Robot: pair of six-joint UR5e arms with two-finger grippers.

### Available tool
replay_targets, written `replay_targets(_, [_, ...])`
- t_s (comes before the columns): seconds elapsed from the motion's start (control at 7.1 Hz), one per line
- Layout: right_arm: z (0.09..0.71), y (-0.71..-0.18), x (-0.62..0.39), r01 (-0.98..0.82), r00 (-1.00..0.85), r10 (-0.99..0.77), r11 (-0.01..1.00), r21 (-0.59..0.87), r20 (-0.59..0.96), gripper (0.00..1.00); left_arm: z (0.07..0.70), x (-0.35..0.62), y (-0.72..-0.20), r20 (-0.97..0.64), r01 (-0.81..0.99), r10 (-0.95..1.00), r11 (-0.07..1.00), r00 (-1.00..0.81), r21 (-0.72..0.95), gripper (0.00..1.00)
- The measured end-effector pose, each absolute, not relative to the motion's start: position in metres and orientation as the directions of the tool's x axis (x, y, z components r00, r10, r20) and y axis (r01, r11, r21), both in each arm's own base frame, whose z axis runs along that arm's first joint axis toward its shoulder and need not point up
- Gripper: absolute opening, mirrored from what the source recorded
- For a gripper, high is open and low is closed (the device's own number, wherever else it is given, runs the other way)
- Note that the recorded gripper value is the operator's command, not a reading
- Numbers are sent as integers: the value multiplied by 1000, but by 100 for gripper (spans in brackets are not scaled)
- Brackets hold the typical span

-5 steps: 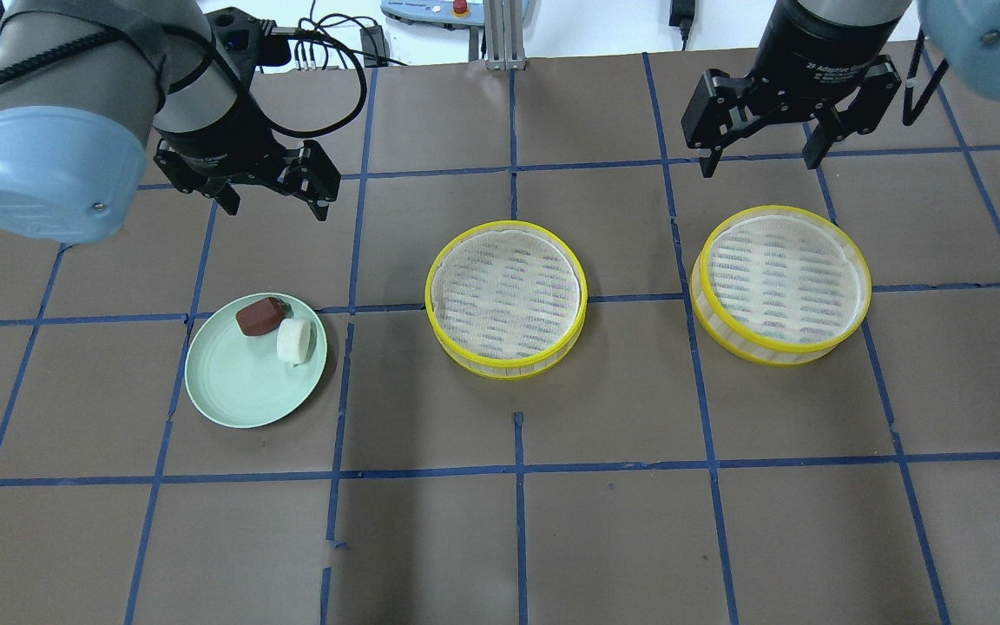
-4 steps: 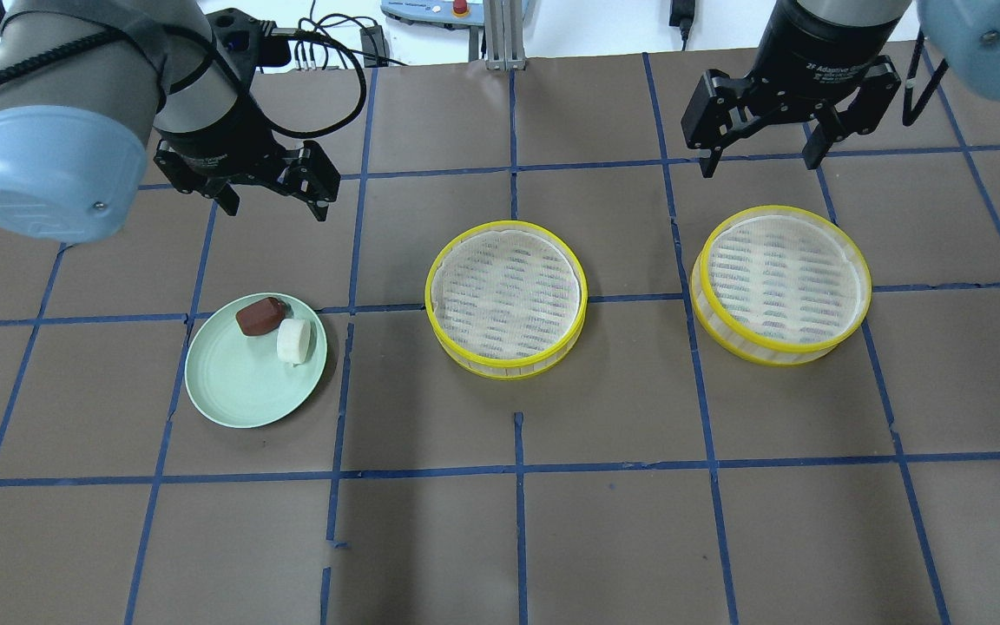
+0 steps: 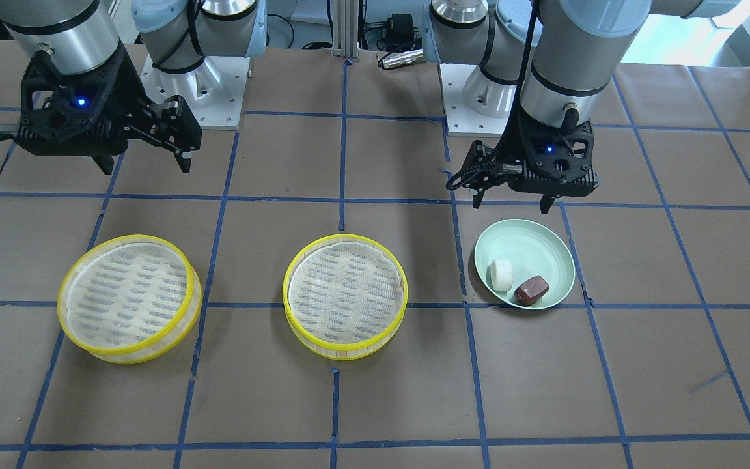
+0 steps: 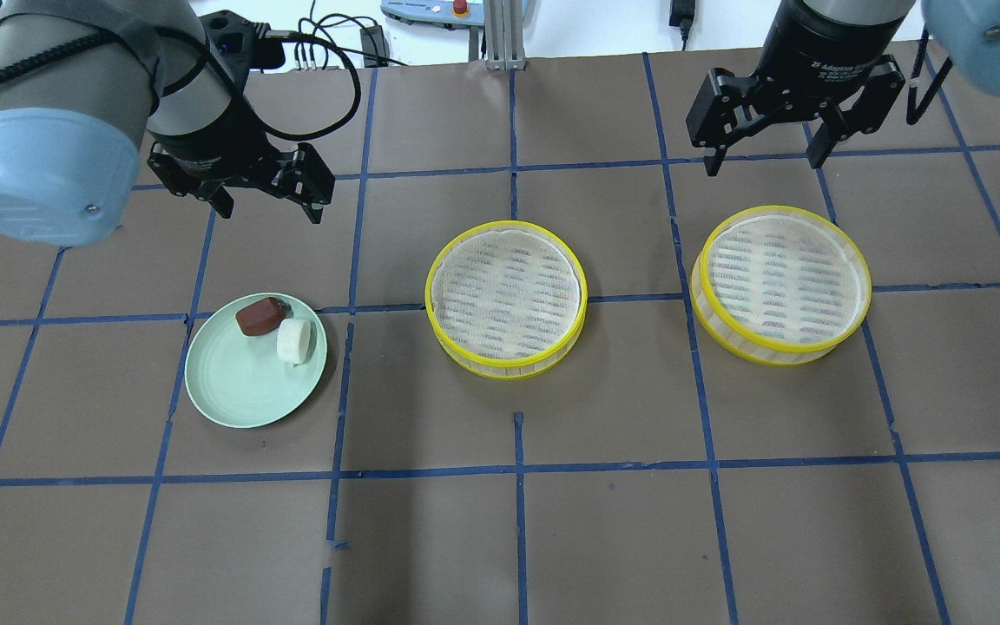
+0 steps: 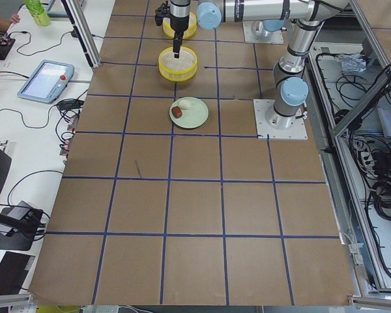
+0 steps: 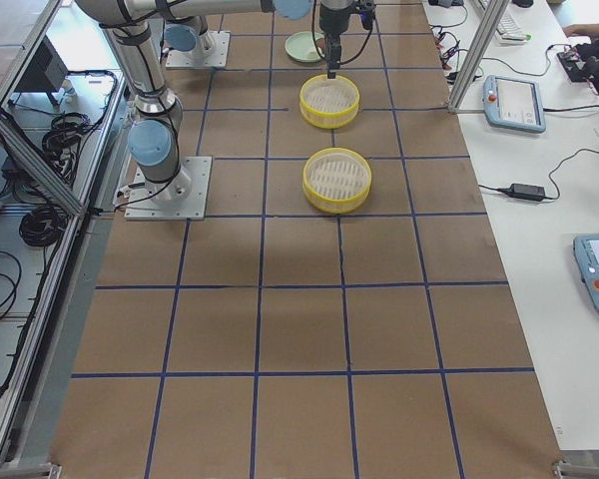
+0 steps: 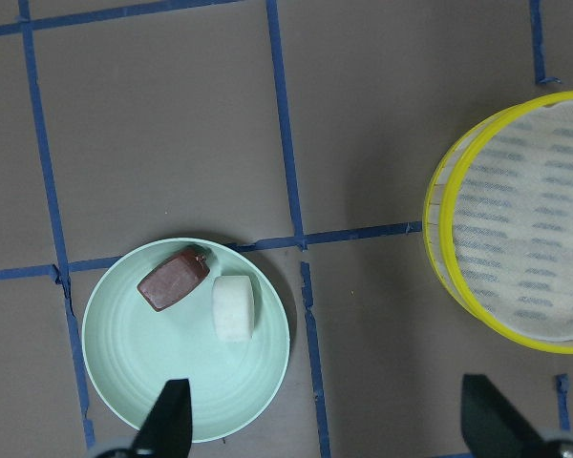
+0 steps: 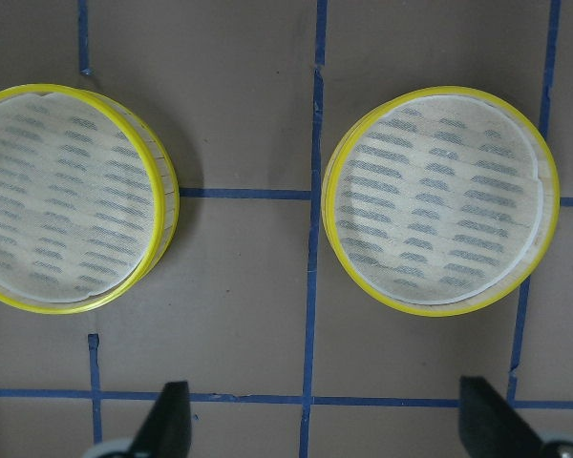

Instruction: Stack buns with steamer

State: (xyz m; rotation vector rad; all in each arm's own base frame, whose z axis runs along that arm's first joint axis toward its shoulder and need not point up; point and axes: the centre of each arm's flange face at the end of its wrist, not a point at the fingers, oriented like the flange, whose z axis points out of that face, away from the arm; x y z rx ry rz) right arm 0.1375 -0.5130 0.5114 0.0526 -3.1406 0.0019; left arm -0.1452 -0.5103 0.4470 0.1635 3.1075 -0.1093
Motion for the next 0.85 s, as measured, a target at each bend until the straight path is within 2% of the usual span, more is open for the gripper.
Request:
replay_targets(0.42, [492, -535, 58, 94, -996, 93, 995, 45, 12, 100, 391, -131, -524, -24, 84, 84, 996, -996, 22, 100])
replay_targets(0.56, [473, -545, 21, 129, -992, 129, 988, 86, 13, 100, 364, -117, -528, -20, 56, 58, 996, -998, 63, 100])
replay_targets(0.7, [450, -556, -6, 142, -990, 139, 982, 124, 33, 94, 337, -103, -527, -22, 30, 33, 994, -999, 100, 100])
replay_targets(0.85, [422, -564, -28, 138, -989, 129, 977, 162, 65, 95, 308, -93, -523, -30, 12, 17, 990, -999, 143, 100])
